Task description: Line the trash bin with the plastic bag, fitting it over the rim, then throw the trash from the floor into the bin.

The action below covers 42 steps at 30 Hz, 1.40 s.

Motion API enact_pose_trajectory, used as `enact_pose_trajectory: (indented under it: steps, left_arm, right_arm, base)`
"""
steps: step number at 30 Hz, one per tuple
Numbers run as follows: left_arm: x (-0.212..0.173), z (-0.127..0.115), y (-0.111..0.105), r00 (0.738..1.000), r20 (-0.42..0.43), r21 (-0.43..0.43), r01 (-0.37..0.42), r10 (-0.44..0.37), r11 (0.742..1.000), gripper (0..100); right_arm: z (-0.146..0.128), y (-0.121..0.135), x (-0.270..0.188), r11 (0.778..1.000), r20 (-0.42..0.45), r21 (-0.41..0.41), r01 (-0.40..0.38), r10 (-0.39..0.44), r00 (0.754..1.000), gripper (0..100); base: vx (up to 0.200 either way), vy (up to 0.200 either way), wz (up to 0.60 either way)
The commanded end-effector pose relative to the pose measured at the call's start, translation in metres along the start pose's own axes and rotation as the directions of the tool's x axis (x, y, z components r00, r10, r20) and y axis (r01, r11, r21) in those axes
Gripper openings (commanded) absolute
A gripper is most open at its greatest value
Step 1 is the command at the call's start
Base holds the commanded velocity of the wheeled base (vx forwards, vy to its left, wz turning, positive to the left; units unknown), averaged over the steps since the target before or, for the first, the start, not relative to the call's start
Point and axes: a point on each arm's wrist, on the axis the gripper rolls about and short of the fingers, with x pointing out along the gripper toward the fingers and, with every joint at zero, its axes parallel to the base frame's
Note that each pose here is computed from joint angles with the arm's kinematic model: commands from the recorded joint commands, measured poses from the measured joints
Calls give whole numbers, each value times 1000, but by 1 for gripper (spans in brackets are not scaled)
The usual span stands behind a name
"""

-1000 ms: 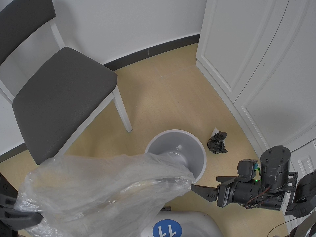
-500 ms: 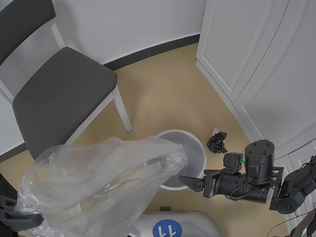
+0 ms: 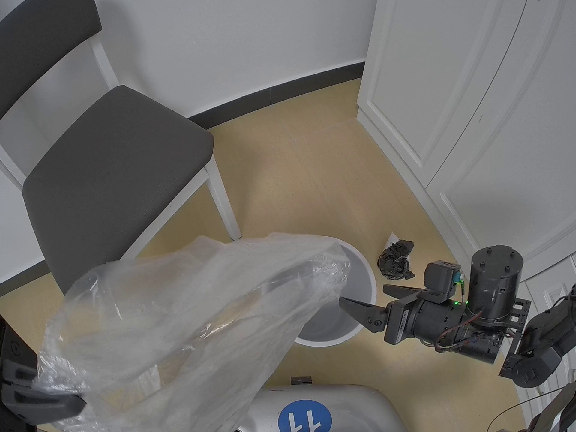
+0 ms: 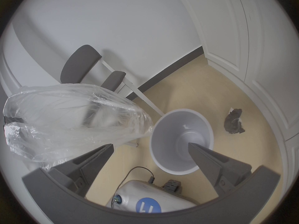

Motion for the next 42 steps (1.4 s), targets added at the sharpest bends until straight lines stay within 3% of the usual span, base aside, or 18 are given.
enact_pose_trajectory:
  steps: [1, 6, 18, 24, 32, 42]
  left_arm:
    - [1, -2, 1, 1000, -13, -4, 0, 0, 1000, 0]
    - [2, -3, 1, 1000, -16, -5, -1, 0, 1000, 0]
    - [2, -1, 0, 1000, 2, -5, 5, -5, 1000, 0]
    - [2, -1, 0, 1000, 2, -24, 5, -5, 1000, 0]
    - [1, -1, 0, 1000, 3, -23, 7, -7, 1000, 0]
    - [1, 1, 0, 1000, 16, -21, 8, -8, 1000, 0]
  right_arm:
    - [14, -1, -18, 1000, 47, -12, 5, -5, 999, 100]
    - [17, 0, -21, 1000, 40, -12, 4, -4, 999, 100]
    - [-24, 13, 8, 1000, -127, -12, -28, 27, 992, 100]
    - [-39, 14, 22, 997, -111, 56, -57, 62, 992, 100]
    - [-80, 16, 36, 993, -104, 46, -106, 110, 988, 100]
    - [-78, 16, 35, 992, -73, 43, -117, 119, 990, 100]
  base:
    - [0, 0, 0]
    - [0, 0, 0]
    - [0, 0, 0]
    - [0, 0, 0]
    - [0, 0, 0]
    - [0, 0, 0]
